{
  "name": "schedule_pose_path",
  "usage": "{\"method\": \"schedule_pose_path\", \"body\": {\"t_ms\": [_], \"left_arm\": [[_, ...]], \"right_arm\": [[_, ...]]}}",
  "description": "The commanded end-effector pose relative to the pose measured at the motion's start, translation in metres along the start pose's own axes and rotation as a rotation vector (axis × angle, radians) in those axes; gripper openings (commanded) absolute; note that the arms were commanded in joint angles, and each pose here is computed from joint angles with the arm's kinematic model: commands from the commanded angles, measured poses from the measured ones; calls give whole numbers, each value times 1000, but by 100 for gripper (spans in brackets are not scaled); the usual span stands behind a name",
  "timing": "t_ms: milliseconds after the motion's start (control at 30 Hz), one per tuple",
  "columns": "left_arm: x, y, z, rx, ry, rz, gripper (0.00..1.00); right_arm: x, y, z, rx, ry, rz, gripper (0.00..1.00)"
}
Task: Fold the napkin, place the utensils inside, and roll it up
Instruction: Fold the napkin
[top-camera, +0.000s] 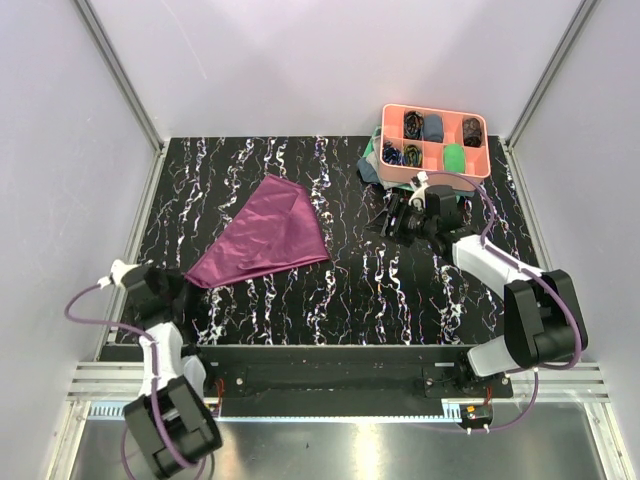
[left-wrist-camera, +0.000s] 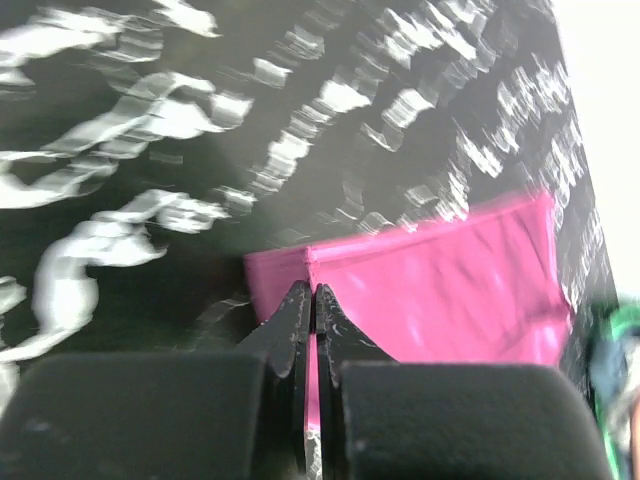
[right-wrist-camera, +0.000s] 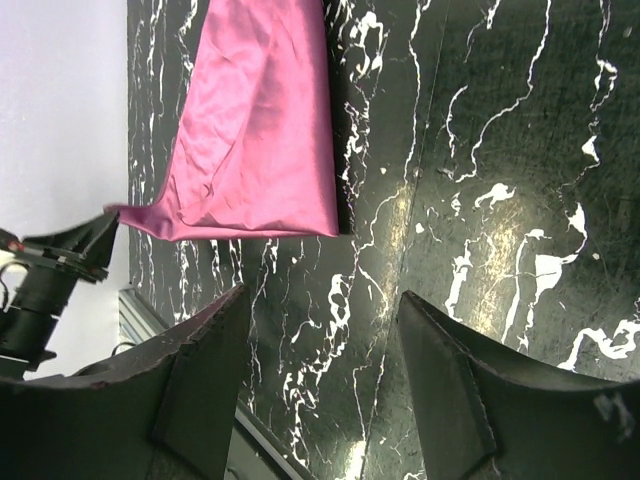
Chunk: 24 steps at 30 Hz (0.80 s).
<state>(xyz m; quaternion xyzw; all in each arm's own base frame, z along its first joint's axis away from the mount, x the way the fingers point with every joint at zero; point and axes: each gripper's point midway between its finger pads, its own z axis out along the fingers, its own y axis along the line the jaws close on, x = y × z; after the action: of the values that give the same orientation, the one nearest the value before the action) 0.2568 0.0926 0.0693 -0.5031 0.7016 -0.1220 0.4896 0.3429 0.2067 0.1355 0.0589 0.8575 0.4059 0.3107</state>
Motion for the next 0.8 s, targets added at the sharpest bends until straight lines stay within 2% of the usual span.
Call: {"method": "schedule_pose_path", "body": {"t_ms": [0, 100, 267, 400, 500, 667, 767], "left_arm": [[-10, -86, -6, 272, -43, 192, 0], [14, -141, -15, 430, -5, 318, 0], [46, -198, -15, 576, 68, 468, 0], [105, -245, -17, 708, 199, 600, 0], [144, -265, -21, 777, 281, 686, 0], [194, -284, -24, 835, 353, 835, 0], [227, -282, -29, 857, 426, 924, 0]], "right_arm": [[2, 1, 1, -29, 19, -24, 69], [5, -1, 1, -25, 24, -20, 69], [12, -7, 1, -15, 37, -5, 69], [17, -10, 0, -9, 42, 6, 69], [20, -11, -3, -6, 43, 6, 69], [26, -15, -5, 7, 44, 12, 69], [29, -19, -5, 17, 50, 15, 69]]}}
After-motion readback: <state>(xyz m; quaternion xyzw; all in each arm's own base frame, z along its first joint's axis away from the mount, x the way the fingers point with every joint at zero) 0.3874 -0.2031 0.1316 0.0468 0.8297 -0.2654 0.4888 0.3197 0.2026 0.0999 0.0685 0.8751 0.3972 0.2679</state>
